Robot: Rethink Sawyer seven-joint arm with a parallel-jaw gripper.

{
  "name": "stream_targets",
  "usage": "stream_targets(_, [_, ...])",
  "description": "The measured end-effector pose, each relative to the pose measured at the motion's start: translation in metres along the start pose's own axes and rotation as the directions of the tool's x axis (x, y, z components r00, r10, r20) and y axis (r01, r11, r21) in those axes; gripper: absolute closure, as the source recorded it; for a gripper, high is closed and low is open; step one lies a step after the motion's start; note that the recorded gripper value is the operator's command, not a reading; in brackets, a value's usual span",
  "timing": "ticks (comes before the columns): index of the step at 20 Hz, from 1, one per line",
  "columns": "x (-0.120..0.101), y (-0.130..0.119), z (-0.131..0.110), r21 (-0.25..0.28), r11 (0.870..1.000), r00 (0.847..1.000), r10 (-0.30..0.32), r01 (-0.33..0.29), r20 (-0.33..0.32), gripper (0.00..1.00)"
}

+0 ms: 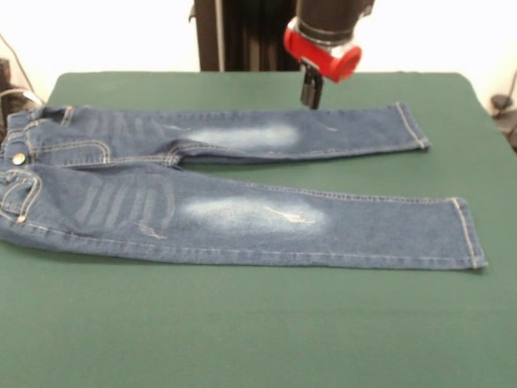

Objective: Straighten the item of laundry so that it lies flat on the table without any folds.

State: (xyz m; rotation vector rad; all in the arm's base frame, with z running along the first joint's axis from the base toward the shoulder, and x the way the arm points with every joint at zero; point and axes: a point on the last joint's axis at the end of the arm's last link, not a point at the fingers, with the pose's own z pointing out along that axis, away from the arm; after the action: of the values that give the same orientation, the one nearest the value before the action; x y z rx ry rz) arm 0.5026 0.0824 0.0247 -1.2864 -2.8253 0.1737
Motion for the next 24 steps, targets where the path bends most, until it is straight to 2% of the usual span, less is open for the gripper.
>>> stream_targets(6, [-0.012, -0.001, 0.022, 0.007, 1.0, 1.0, 0.016, -0.016, -0.003, 1.0])
stream_targets(10, [-0.02, -0.01, 0.049, 0.008, 0.999, 0.999, 0.042, -0.042, 0.001, 1.0])
stream_targets(12, [-0.023, -0.017, 0.072, 0.006, 0.998, 0.998, 0.058, -0.058, 0.017, 1.0])
stream_targets(24, [-0.022, -0.021, 0.072, -0.033, 0.994, 0.994, 0.106, -0.105, 0.024, 1.0])
